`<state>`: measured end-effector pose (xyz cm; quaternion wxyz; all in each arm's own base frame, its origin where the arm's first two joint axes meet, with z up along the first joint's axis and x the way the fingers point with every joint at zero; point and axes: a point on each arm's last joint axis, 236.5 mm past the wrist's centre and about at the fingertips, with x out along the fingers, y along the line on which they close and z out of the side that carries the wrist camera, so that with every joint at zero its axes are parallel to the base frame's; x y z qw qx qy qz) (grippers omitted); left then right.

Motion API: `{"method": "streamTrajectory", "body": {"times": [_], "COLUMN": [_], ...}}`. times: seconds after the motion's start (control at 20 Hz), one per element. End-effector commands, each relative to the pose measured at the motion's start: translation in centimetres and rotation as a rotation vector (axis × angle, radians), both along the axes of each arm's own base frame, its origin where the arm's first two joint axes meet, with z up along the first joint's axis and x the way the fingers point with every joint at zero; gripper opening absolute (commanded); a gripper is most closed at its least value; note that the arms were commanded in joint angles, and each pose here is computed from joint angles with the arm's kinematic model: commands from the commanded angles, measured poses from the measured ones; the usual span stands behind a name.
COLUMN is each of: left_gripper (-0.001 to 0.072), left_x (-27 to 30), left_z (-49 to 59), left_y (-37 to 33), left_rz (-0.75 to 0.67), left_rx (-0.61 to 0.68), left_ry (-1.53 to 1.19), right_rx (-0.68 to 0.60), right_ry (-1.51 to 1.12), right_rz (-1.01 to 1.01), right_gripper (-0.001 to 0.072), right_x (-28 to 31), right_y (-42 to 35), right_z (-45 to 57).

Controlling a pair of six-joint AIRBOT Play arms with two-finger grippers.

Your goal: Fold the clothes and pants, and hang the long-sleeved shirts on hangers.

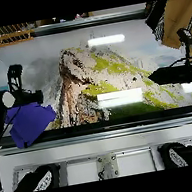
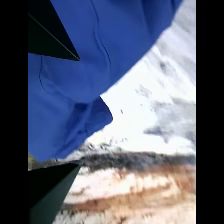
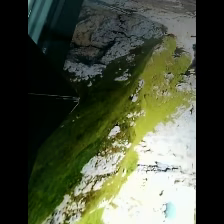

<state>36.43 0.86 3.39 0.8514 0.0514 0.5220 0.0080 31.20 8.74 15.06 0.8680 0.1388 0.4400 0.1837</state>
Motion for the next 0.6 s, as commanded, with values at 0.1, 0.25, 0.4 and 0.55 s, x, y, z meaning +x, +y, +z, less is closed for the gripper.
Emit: {"method": "streamTrajectory", "body": {"times": [0.1,0.25,0.4,0.55], "left_gripper": [0.0669,0.0424,0.0007,0.0007], "left_x": [-2.3,-2.7,-1.3,4.3], "left_z": [-9.8,-12.7,-10.3,1.3], "left_y": [3.4,3.2,2.6,-3.0], "left_rz": [0.057,0.093,0.127,0.020], "left_rx": [0.055,0.044,0.026,-0.050], "left_ry": [0.222,0.297,0.295,-0.018], "right_rx": [0.000,0.000,0.000,0.000], "right_ry": [0.001,0.001,0.001,0.001], "right_rz": [0.001,0.001,0.001,0.000], "right_gripper": [0.0017,0.0017,0.0017,0.0017], "right_x": [0.0,0.0,0.0,0.0], "right_y": [0.0,0.0,0.0,0.0], "right_z": [0.0,0.0,0.0,0.0]}}
